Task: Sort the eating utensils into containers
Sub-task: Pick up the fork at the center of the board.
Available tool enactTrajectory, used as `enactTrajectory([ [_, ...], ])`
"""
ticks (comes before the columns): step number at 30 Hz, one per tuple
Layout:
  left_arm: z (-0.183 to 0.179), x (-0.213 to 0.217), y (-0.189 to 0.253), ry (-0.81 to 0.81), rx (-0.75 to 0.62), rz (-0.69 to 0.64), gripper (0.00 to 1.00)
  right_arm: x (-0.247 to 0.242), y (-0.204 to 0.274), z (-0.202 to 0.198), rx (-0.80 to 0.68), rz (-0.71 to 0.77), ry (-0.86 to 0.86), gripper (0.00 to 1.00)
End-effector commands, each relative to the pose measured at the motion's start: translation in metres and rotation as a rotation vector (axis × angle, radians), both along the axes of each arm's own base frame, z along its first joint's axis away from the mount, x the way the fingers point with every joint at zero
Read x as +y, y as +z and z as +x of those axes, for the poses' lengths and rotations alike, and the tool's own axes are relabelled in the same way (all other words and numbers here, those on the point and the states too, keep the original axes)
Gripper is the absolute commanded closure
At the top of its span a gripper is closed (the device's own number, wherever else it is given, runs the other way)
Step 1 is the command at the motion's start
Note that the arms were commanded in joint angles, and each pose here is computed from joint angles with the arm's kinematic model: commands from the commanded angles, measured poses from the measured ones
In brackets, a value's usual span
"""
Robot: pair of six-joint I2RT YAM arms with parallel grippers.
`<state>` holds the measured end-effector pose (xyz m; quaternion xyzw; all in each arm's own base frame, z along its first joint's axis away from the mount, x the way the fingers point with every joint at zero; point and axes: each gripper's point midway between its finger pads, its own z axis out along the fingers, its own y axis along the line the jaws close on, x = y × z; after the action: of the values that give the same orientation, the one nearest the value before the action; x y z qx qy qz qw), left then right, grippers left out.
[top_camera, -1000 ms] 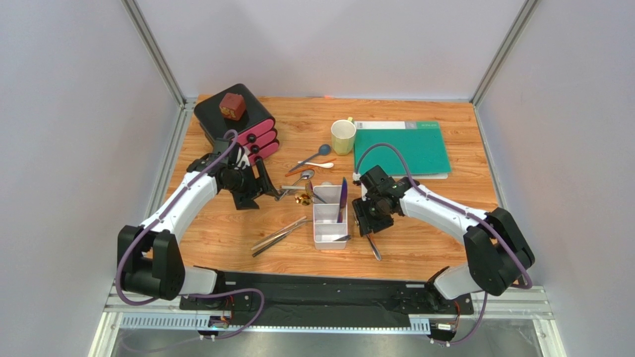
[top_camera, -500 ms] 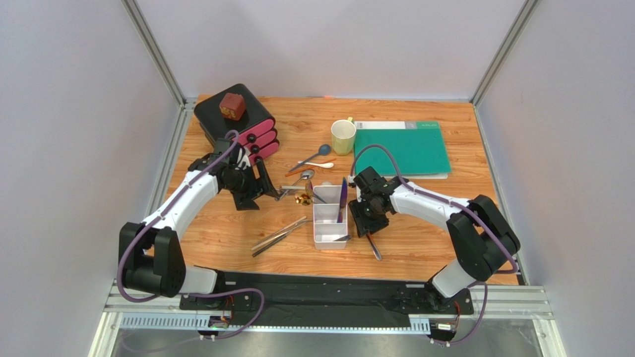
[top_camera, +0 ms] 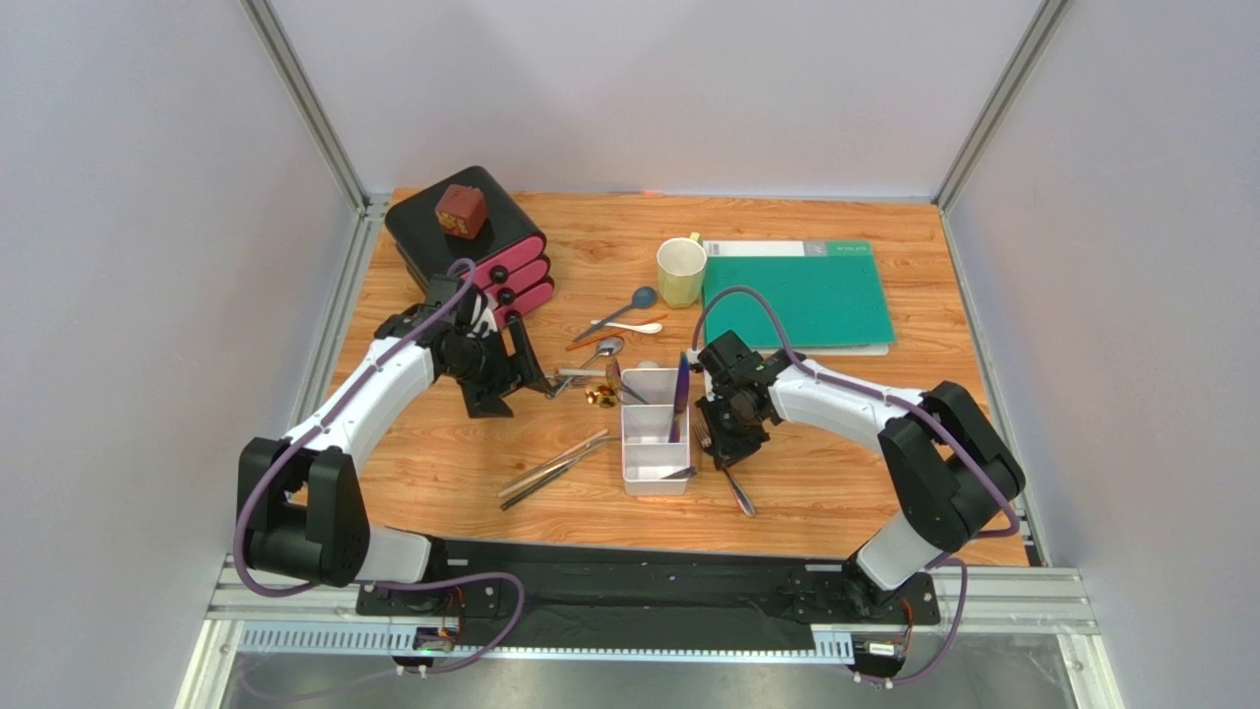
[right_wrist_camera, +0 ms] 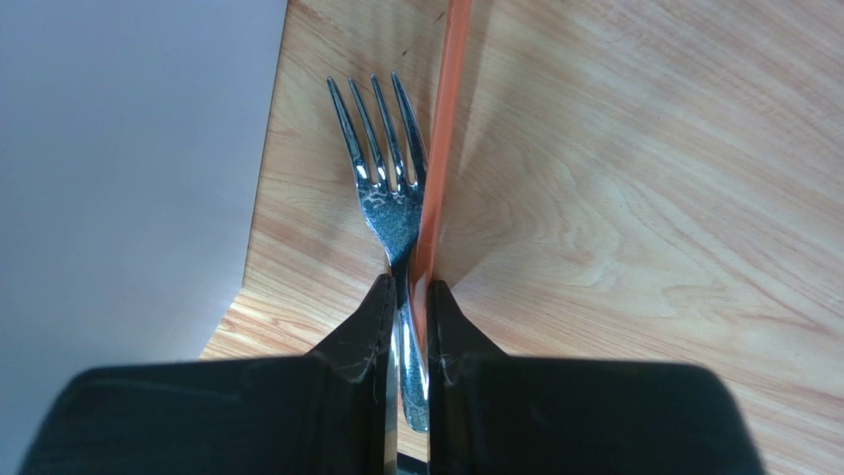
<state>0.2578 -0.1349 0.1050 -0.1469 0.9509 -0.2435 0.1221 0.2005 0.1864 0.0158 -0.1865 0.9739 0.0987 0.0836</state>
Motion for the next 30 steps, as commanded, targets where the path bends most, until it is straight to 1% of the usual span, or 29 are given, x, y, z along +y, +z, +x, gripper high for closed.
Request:
enactTrajectory([
  [1, 0.008, 0.001, 0.006, -0.005, -0.036, 0.002, 0.16, -0.013, 0.001, 0.004, -0.043, -0.063, -0.025, 1.00],
  [4, 0.008, 0.001, 0.006, -0.006, -0.035, 0.001, 0.16, -0.021, 0.012, 0.009, -0.086, -0.098, -0.042, 1.00],
  [7, 0.007, 0.001, 0.005, -0.007, -0.032, -0.002, 0.16, -0.024, 0.025, 0.012, -0.112, -0.097, -0.051, 1.00],
  [14, 0.008, 0.000, 0.005, -0.008, -0.032, -0.007, 0.16, -0.020, 0.053, 0.028, -0.158, -0.059, -0.084, 1.00],
  [24, 0.007, 0.001, 0.006, -0.007, -0.039, -0.003, 0.16, -0.008, 0.068, 0.043, -0.186, -0.025, -0.093, 1.00],
  [30, 0.008, 0.001, 0.007, -0.007, -0.046, -0.003, 0.16, -0.011, 0.087, 0.052, -0.250, -0.020, -0.128, 1.00],
])
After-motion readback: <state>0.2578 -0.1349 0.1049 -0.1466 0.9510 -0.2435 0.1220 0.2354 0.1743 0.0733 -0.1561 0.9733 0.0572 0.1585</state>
